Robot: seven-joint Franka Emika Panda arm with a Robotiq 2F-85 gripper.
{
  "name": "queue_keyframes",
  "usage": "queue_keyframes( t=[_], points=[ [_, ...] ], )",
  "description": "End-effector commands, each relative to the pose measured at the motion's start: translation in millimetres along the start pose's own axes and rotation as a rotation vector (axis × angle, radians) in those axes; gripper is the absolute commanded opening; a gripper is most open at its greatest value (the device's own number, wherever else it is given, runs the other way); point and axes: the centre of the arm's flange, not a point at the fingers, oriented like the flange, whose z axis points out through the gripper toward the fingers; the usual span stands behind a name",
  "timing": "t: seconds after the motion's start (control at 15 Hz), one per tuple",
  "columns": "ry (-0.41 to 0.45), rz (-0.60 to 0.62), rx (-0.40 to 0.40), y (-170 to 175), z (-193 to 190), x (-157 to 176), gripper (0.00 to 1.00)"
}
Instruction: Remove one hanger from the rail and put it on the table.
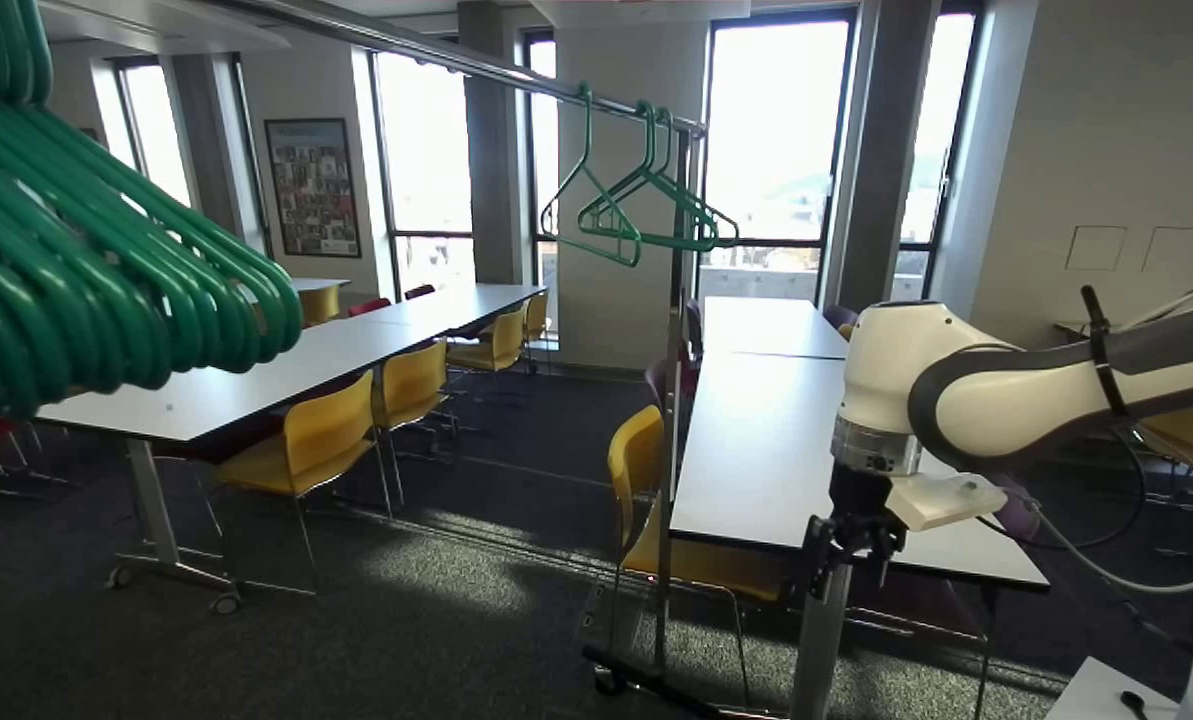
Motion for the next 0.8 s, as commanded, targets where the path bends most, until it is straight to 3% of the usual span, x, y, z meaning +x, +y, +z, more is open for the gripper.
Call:
queue_keyframes(
  t=[0.0, 0.47, 0.6, 0.73],
  points=[
    [0.153, 0.016, 0.058, 8.8, -28.3, 36.4, 1.00],
    [0.567, 0.063, 0.276, 31.9, -110.2, 119.5, 1.00],
    [0.675, 0.014, 0.296, 32.6, -129.1, 133.0, 1.00],
    [0.756, -0.074, 0.237, 29.8, -146.8, 139.9, 1.00]
  ],
)
